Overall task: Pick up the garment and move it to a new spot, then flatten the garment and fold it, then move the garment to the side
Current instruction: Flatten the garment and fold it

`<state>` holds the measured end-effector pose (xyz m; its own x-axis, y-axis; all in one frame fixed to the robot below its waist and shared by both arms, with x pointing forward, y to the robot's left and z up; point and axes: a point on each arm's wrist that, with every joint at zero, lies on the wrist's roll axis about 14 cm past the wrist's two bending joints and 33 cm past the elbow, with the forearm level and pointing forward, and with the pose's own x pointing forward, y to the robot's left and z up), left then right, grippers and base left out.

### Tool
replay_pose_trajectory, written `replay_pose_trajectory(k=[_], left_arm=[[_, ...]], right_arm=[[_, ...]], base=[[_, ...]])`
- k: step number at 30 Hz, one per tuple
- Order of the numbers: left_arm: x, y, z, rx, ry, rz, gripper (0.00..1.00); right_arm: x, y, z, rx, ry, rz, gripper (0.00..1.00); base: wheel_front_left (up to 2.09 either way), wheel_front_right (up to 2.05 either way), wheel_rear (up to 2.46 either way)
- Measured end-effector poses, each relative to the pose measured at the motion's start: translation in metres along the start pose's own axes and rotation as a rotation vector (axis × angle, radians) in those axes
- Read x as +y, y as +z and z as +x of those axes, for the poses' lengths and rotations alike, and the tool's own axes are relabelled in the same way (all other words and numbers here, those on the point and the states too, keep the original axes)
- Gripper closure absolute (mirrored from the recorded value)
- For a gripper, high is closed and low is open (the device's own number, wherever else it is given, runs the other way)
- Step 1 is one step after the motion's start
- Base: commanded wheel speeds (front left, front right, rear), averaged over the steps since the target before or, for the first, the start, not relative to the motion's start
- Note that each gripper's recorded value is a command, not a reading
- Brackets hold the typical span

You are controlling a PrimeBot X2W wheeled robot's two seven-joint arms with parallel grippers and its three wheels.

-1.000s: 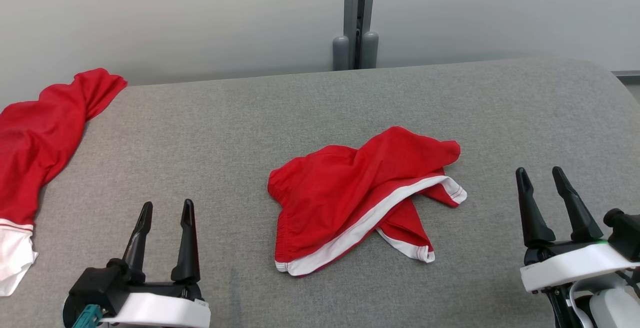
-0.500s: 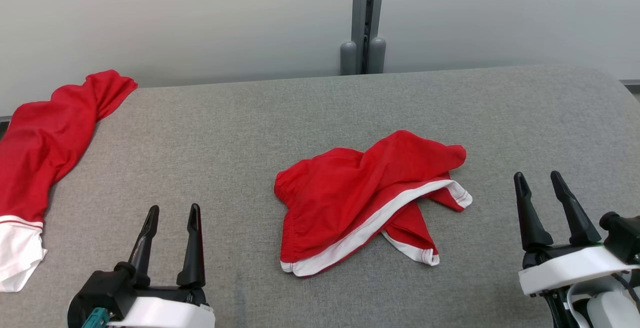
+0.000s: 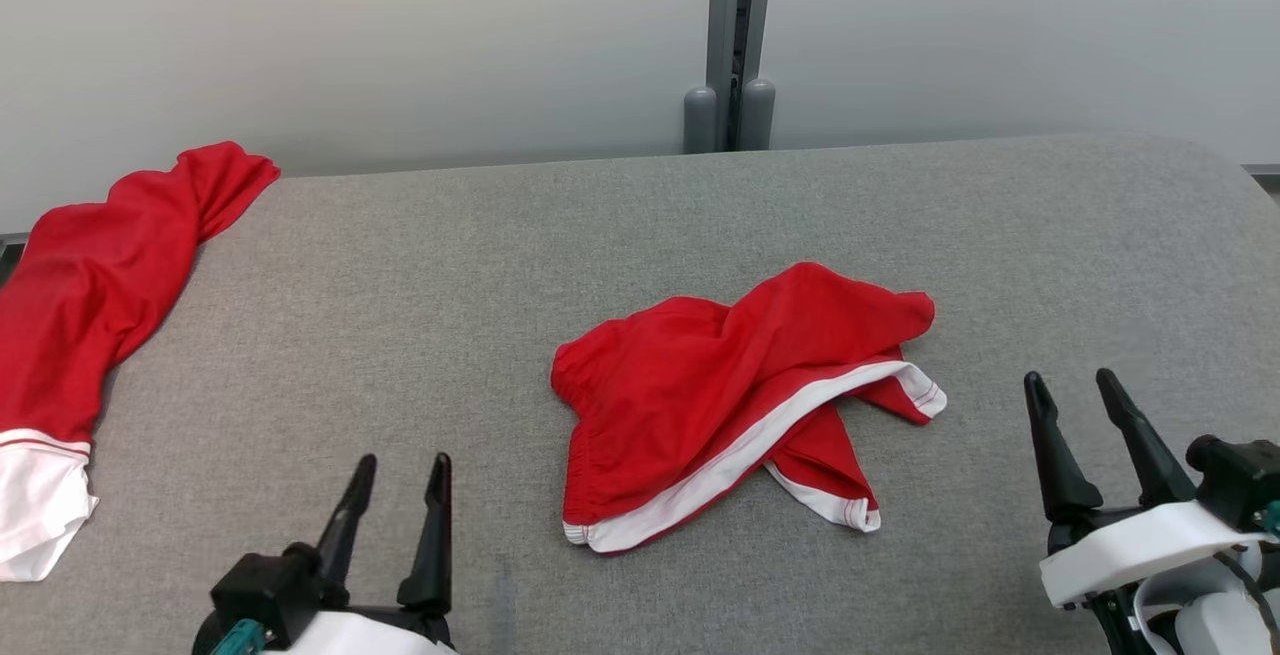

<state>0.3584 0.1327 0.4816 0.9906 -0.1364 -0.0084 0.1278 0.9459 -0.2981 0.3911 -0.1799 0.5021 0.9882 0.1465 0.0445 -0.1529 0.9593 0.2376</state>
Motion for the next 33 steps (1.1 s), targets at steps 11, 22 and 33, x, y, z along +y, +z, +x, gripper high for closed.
replay_pose_trajectory(k=[11,22,33], left_arm=[[-0.031,-0.069,0.002,0.356,-0.122,-0.065,0.0],[-0.059,-0.122,0.004,0.632,-0.244,-0.068,0.0],[-0.06,-0.134,0.014,0.68,-0.275,-0.058,0.0]], right_arm=[[0.001,-0.05,0.026,0.271,0.058,-0.043,0.0],[0.002,-0.106,0.054,0.557,0.089,-0.023,0.0],[0.0,-0.13,0.066,0.705,0.094,0.014,0.0]], base=[[0.0,0.0,0.0],[0.0,0.0,0.0],[0.0,0.0,0.0]])
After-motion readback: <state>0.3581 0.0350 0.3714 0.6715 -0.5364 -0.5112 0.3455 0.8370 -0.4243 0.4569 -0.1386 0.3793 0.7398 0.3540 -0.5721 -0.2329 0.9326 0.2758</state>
